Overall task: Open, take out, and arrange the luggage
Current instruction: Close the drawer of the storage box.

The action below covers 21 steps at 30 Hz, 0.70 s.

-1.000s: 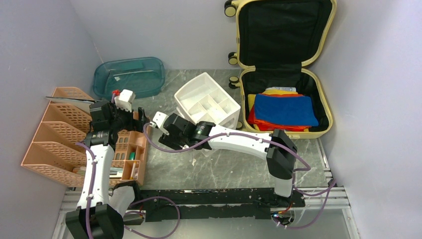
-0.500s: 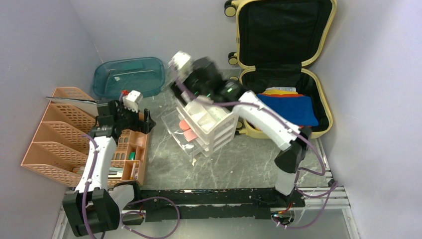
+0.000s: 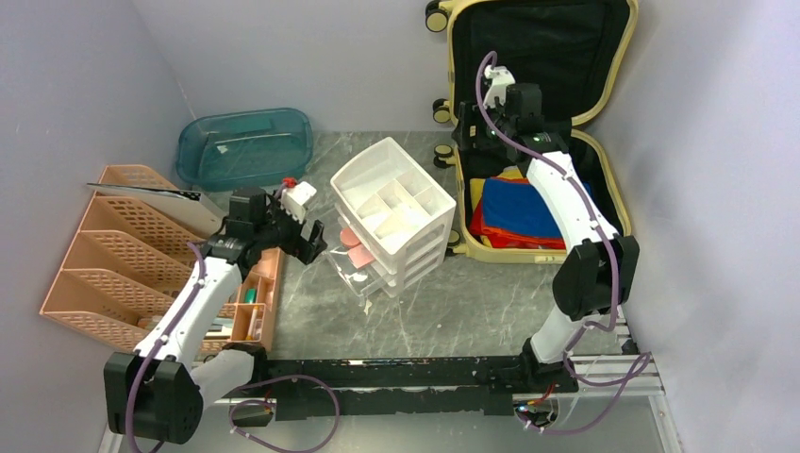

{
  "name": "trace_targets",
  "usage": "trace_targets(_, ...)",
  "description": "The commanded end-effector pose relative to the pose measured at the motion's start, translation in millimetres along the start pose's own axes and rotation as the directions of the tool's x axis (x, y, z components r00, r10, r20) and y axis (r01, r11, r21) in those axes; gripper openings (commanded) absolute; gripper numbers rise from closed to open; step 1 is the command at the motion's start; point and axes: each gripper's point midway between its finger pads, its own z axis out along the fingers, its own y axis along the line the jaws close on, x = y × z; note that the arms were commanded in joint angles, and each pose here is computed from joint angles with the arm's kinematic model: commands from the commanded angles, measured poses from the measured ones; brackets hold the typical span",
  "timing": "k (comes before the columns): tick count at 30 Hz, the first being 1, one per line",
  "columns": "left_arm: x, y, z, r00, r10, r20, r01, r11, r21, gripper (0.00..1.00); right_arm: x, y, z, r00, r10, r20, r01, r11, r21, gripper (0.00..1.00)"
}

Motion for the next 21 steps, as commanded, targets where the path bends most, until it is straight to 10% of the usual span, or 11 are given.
trace_targets(1,2.8,-7.3,9.4,0.997,0.072,0.013,-0.072,0.997,0.022,1.00,-5.7,3.8,8.5,0.999,0.031,0.041,-0.027,0.995,-0.092,0.74)
trace_targets(21,6.4,-66.7,-20.1,0.952,0.298,0.074,-0.307,0.907,0.289,0.92,94.5,21.4,52.2,0.961,0.122,-0.249,-0.216,0.892,-0.397,0.66)
